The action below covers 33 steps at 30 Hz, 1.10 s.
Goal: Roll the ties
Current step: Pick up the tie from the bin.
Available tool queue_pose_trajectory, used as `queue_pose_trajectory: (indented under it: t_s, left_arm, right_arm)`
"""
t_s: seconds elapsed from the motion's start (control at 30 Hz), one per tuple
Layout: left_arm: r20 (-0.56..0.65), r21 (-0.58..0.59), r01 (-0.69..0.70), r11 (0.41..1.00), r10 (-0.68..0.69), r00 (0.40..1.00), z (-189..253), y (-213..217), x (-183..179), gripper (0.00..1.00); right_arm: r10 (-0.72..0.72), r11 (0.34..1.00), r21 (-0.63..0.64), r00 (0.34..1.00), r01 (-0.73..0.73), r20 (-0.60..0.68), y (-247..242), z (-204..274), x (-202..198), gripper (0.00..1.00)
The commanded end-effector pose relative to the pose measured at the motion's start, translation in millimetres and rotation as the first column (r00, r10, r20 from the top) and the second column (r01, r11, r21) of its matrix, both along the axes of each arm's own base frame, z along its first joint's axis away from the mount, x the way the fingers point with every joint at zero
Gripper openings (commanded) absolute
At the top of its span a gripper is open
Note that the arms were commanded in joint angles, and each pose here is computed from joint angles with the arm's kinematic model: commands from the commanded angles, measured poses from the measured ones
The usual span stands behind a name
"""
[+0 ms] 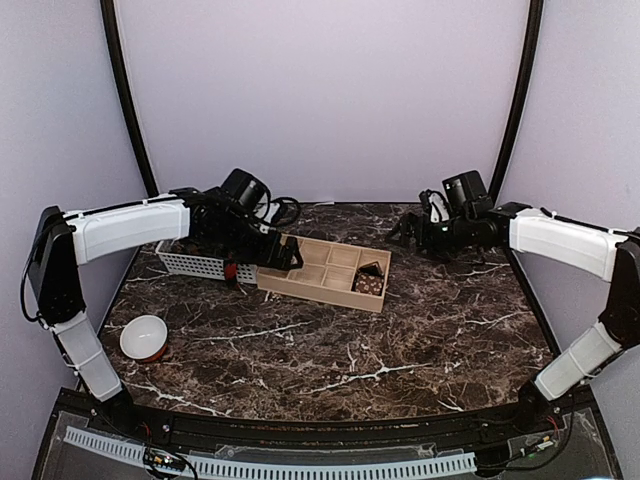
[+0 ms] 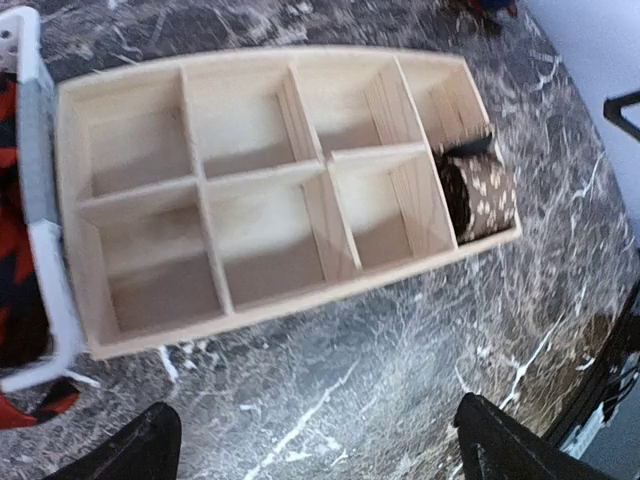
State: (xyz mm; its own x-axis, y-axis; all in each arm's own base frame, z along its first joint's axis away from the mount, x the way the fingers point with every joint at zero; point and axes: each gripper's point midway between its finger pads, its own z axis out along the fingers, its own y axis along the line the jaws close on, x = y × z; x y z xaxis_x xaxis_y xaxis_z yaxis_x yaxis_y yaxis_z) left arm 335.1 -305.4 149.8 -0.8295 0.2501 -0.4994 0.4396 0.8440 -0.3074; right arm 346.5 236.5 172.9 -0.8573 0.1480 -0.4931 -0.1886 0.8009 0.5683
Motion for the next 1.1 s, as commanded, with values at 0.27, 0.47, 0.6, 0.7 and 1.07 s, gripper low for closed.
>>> queue_pose_trajectory:
  t_s: [0.27,0.47,0.6,0.7,1.07]
  left_arm:
    - [0.141,0.052,-0.504,0.862,0.493,0.858,46,195,128,0.99]
    - [0.078,0.094,-0.639,0.763,0.634,0.769,17,261,153,0.94]
    - [0.042,0.113,-0.637,0.763,0.637,0.77,-2,269,166,0.87]
    - [0.011,0.156,-0.628,0.763,0.634,0.773,-22,271,170,0.83]
    - [0.074,0.171,-0.615,0.769,0.613,0.787,-13,275,183,0.27]
  right_arm:
    - [-0.225,0.968,-0.081,0.963,0.238,0.151,-58,54,40,0.98]
    - [-0.276,0.961,0.056,0.959,0.272,0.065,-73,37,33,0.98]
    - [-0.293,0.955,0.062,0.955,0.29,0.045,-75,33,28,0.98]
    - [-0.315,0.948,0.052,0.949,0.313,0.03,-79,30,27,0.98]
    - [-0.365,0.929,0.06,0.931,0.366,-0.027,-85,16,17,0.98]
